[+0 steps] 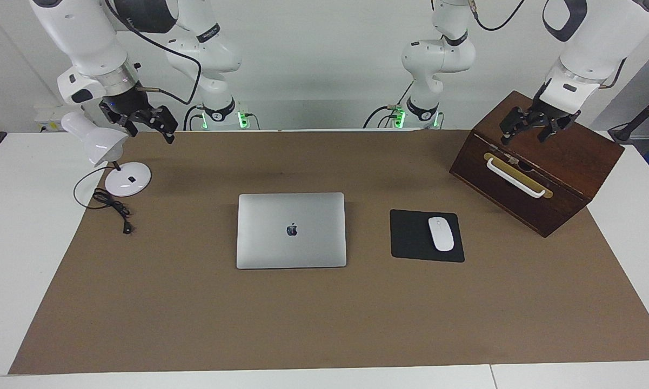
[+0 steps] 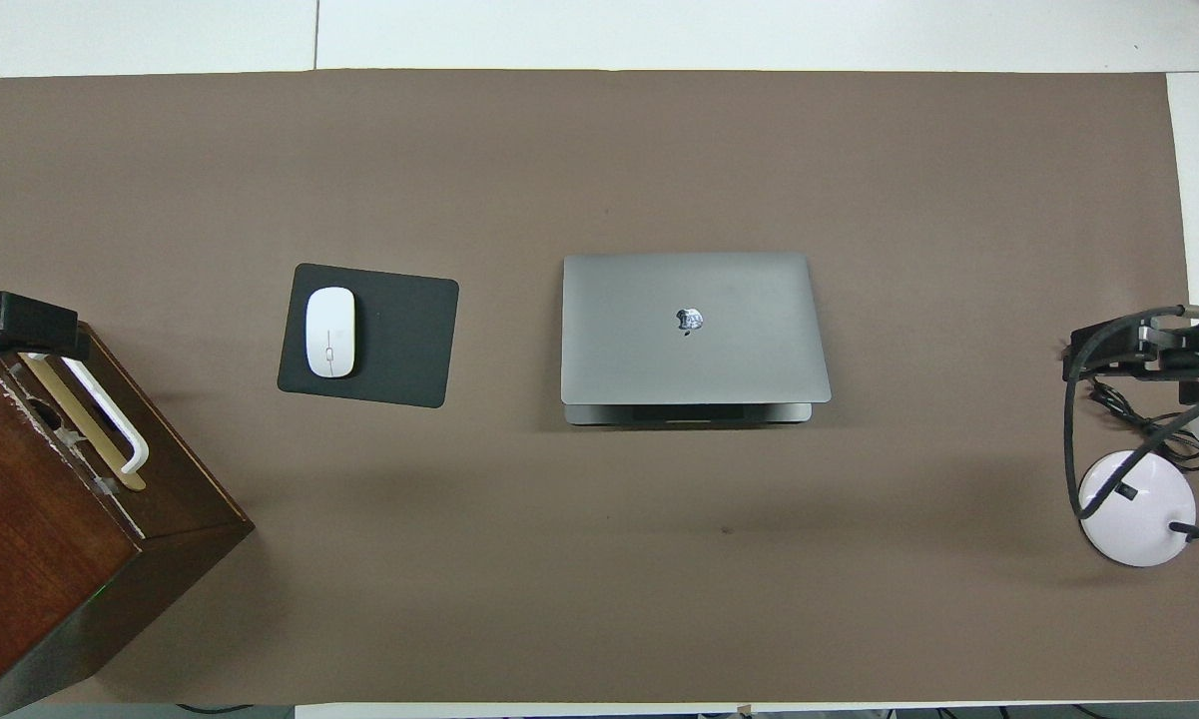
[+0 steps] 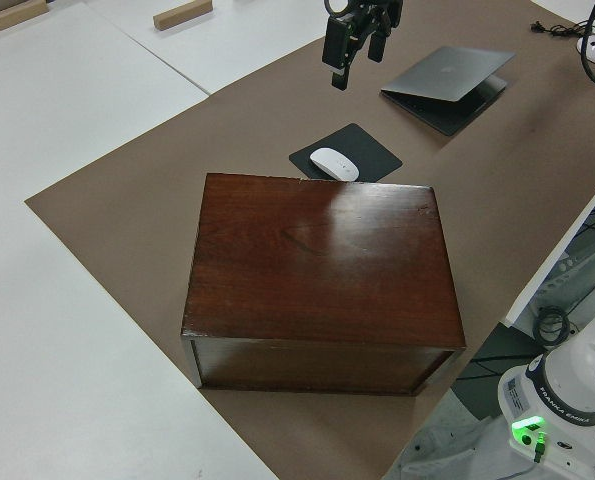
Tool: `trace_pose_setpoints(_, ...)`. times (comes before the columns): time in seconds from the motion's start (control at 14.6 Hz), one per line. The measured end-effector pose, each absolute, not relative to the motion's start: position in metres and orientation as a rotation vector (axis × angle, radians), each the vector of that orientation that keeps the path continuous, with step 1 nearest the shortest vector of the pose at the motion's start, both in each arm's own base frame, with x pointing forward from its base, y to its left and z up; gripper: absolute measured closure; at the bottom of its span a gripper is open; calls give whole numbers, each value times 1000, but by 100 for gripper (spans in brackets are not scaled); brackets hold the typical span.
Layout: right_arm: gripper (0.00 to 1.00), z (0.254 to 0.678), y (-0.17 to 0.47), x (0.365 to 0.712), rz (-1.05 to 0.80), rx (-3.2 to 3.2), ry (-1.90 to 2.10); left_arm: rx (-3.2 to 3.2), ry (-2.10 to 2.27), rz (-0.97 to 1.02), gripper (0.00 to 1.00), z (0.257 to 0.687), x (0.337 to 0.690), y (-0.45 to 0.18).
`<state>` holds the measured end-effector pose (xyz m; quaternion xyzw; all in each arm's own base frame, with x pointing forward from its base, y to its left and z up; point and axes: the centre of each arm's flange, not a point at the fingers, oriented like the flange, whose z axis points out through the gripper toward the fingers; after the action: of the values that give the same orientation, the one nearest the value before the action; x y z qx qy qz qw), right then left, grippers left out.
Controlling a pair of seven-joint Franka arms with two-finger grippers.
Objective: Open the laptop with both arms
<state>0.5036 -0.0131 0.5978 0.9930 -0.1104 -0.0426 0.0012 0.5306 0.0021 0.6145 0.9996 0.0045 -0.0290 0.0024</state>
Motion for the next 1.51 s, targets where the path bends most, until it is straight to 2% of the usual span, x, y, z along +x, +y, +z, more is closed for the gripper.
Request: trace_pose_setpoints(1.51, 0, 595, -33, 504, -120, 3134, -183, 3136, 14, -79, 0, 618, 529, 1)
